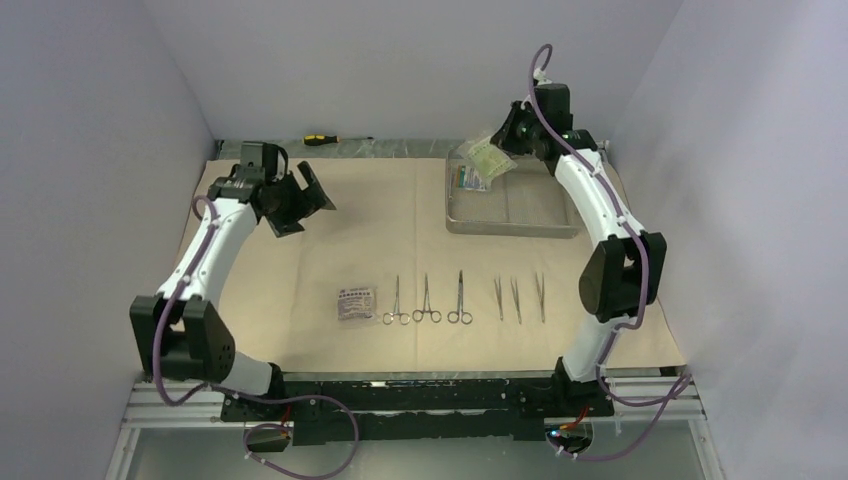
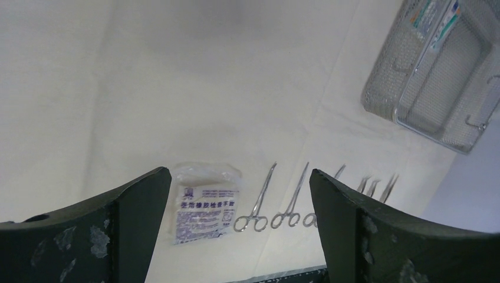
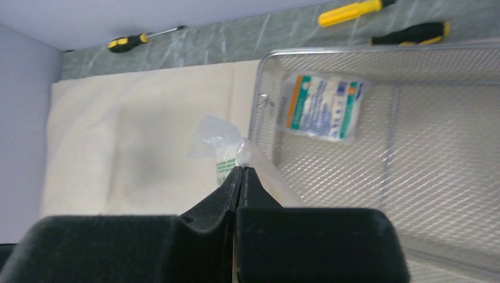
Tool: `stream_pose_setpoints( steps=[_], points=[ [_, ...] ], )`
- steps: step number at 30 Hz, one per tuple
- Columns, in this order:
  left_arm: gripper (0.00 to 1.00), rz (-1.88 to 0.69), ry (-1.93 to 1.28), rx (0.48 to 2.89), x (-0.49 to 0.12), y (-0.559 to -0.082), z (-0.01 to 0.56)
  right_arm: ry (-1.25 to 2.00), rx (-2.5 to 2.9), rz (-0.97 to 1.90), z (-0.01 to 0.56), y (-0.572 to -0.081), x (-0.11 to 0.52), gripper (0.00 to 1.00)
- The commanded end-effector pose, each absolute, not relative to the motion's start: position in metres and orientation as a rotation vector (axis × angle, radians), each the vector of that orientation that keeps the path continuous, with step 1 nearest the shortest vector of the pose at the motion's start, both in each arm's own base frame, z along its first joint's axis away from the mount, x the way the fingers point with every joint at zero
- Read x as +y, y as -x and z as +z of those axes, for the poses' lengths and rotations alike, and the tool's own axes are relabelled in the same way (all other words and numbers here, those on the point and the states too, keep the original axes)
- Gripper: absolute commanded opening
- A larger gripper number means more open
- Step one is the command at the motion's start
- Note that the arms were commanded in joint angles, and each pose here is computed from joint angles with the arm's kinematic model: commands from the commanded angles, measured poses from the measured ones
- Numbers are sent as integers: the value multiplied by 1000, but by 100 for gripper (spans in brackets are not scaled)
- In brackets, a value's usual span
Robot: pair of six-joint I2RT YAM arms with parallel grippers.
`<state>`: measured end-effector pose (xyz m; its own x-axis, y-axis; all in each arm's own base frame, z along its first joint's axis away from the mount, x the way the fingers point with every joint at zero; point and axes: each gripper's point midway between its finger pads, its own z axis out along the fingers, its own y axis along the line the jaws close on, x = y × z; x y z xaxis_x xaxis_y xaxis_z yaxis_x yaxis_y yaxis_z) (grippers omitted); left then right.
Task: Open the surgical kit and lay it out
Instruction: Pick up the medical item from the container, then place the medical item in the surgical kit.
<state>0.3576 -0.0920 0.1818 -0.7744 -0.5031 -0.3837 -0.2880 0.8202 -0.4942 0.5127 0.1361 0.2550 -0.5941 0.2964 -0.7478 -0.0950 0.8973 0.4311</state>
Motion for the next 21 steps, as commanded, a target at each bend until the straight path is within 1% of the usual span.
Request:
stream_pose_setpoints(
  steps=[1,4,7,11,16,21],
  points=[
    [94,-422,650,2381,-67,-334,213,-183,2058,751,289,-487,187,0],
    [94,-353,700,2329,-52,-311,223,-221,2064,833,292,-458,228,0],
    [94,-289,744,2255,-37,-285,237,-326,2076,954,286,-421,272,0],
    [95,-273,695,2170,-28,-256,261,-450,2112,1090,275,-370,332,0],
    [96,-181,696,2099,-8,-214,286,-590,2258,1155,240,-320,405,0],
    [97,-131,690,2022,6,-180,310,-733,2342,1226,210,-292,457,0]
  ],
)
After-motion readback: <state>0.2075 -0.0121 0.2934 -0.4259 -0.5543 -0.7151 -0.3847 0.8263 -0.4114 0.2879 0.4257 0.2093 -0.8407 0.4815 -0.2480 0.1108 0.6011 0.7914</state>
